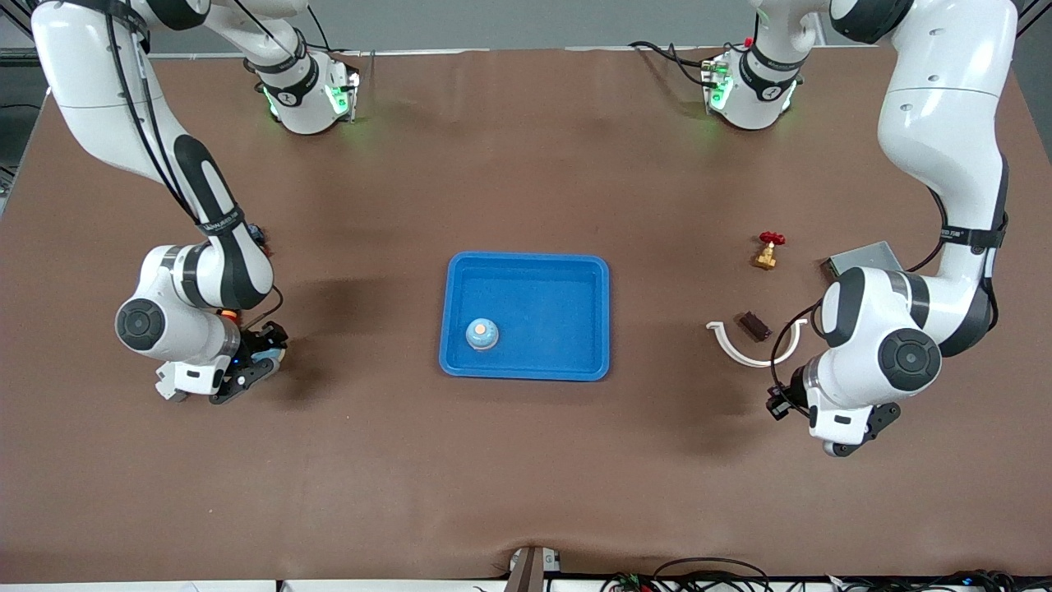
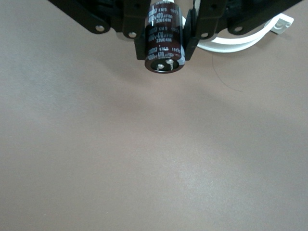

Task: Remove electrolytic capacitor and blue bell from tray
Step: 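Carry the capacitor to the white arch with the left gripper, then release the capacitor with the left gripper while the right gripper releases the bell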

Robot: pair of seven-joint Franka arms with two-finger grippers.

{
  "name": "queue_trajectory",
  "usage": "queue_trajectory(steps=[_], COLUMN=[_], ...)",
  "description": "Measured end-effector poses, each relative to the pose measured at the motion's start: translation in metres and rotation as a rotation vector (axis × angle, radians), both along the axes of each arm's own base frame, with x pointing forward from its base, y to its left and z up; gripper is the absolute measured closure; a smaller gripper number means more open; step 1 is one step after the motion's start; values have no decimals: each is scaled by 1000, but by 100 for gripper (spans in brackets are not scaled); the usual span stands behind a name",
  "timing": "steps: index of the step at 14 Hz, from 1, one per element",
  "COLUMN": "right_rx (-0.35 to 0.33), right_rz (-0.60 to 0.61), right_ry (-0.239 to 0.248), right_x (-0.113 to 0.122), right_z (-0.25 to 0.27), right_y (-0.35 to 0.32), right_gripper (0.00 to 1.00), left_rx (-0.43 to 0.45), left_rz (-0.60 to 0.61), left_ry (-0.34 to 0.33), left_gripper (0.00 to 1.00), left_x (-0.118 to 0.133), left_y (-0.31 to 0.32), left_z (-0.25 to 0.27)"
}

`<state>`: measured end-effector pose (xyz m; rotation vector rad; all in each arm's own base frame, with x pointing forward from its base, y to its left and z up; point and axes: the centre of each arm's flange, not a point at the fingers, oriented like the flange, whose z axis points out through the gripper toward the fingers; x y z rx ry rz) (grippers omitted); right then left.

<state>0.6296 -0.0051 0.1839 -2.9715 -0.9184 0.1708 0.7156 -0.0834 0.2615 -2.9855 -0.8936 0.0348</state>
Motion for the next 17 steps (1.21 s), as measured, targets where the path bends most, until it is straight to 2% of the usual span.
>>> queue_trajectory(steps=[1,2,4,6,11,14,17], right_rx=[0,0,0,3,-23,-4,18], right_rz=[0,0,0,-19,-208,-322,-464], right_ry=[-1,-4,-9,20,58,71,84], right_x=[0,2,5,6,4,0,-2], right_z=[0,2,8,19,60,73,81], right_y=[0,0,0,2,43,72,86], right_gripper=[1,0,0,0,0,0,0], left_rx=[0,-2,-5,-6,-8,-8,1], left_rz=[5,10,19,25,25,24,19], left_ry=[9,18,27,44,72,56,9], left_gripper=[66,66,66,66,63,37,5], left_x=[0,-1,-1,-2,-6,-3,6], left_y=[4,7,13,17,17,17,22], left_z=[-7,-16,-30,-42,-64,-58,-12])
